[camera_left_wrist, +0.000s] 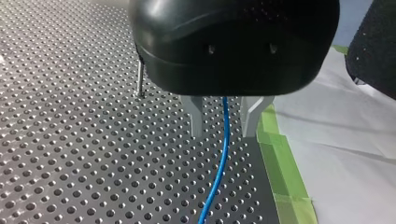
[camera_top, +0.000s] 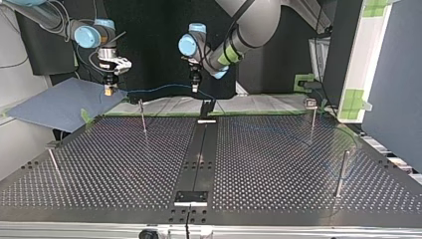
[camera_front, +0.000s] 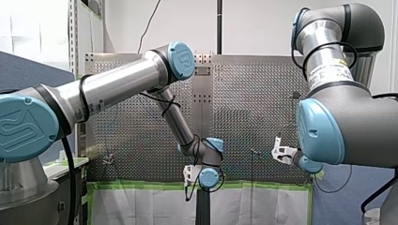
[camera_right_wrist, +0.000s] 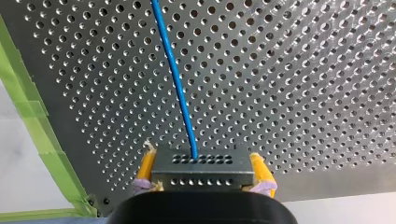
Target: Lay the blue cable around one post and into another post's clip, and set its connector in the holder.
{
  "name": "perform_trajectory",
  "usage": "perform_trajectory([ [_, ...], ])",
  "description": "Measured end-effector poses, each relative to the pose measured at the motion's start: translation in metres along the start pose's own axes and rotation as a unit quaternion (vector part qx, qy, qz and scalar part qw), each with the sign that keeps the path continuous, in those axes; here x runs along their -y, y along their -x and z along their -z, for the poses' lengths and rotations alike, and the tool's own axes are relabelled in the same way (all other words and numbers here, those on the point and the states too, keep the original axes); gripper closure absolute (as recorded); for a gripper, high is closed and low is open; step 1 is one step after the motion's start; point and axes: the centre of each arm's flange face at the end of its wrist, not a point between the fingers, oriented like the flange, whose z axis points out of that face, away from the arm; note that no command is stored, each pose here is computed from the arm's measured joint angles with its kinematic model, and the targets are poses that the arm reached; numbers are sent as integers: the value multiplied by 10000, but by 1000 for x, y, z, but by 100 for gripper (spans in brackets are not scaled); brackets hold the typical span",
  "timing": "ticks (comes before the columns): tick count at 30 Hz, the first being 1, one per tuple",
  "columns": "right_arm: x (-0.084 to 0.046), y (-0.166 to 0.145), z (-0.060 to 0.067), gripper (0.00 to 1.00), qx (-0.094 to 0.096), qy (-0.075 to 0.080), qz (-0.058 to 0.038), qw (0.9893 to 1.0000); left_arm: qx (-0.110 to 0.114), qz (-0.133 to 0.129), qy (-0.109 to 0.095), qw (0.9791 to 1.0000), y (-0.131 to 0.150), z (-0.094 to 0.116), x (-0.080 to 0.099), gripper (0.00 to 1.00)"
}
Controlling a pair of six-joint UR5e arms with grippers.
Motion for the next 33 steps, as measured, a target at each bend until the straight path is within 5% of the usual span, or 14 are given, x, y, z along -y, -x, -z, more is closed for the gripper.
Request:
perform_trajectory([
  [6,0,0,0,100,2,0,2,10000,38,26,11,10000,1,-1,0,67],
  [19,0,0,0,100,-12,-4,1,10000,72,65,-1,10000,1,-2,1,98],
  [33,0,0,0,100,-13,-6,1,10000,70,-166,-53,9998,1,0,4,100],
])
